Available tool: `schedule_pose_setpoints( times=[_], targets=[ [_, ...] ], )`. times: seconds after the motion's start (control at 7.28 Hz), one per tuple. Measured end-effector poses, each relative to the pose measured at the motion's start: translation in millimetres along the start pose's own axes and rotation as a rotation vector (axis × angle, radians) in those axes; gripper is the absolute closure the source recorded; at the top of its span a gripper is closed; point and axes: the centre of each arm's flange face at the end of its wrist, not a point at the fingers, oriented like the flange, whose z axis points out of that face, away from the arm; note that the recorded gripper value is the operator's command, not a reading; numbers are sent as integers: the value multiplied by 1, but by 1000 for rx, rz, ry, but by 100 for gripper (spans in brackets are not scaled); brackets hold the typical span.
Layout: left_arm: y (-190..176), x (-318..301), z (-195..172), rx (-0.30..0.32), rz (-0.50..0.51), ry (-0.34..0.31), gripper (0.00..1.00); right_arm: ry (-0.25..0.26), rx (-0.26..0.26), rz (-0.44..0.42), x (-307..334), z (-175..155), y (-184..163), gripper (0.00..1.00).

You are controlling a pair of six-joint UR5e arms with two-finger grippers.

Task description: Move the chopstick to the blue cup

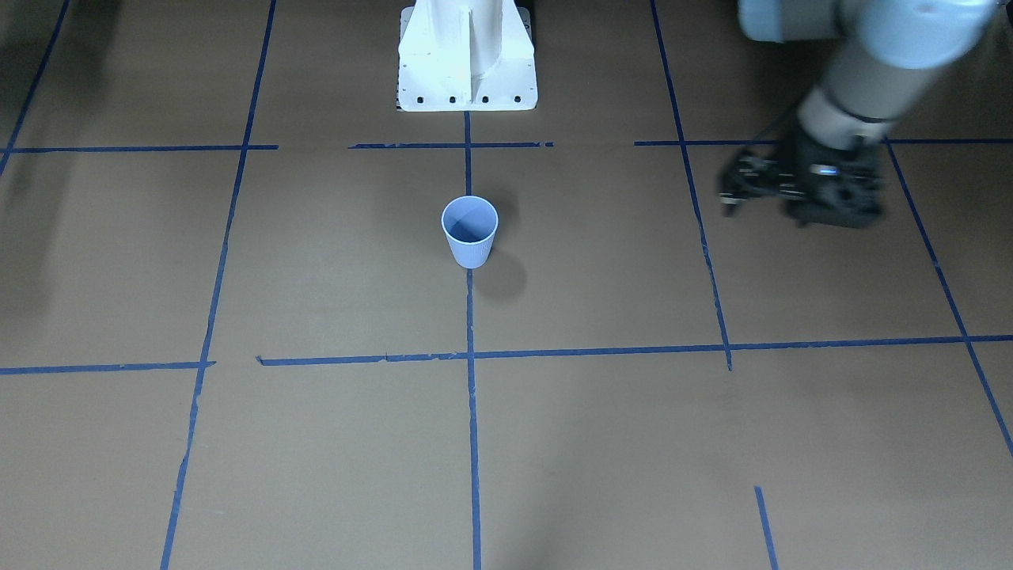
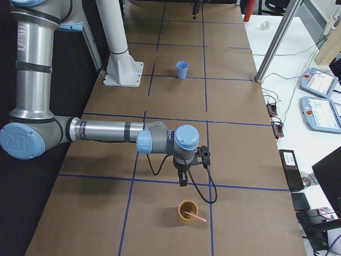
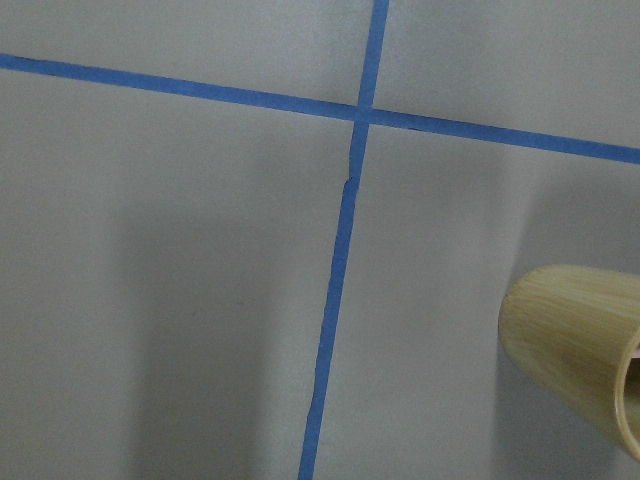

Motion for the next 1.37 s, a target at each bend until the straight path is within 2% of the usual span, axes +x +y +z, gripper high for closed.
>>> schedule_pose_setpoints(
  times=[0.27,0.55,0.69,1.1,1.24,1.37],
  targets=[
    [70,-151,-2,-31,-58,5,0,1,1,-1,0,0,0,0],
    [133,-217,26,-94,-149,22,0,1,-1,0,0,0,0,0],
    [148,-236,40,-116,-178,21,0,1,-1,2,1,0,1,0],
    [172,-284,65,-85,-208,19,0,3,6,3,10,9,15,0],
    [173,-289,70,-82,-213,18,0,8,32,24,20,10,27,0],
    [172,-291,72,-81,-213,18,0,17,74,86,36,0,35,0]
  ],
)
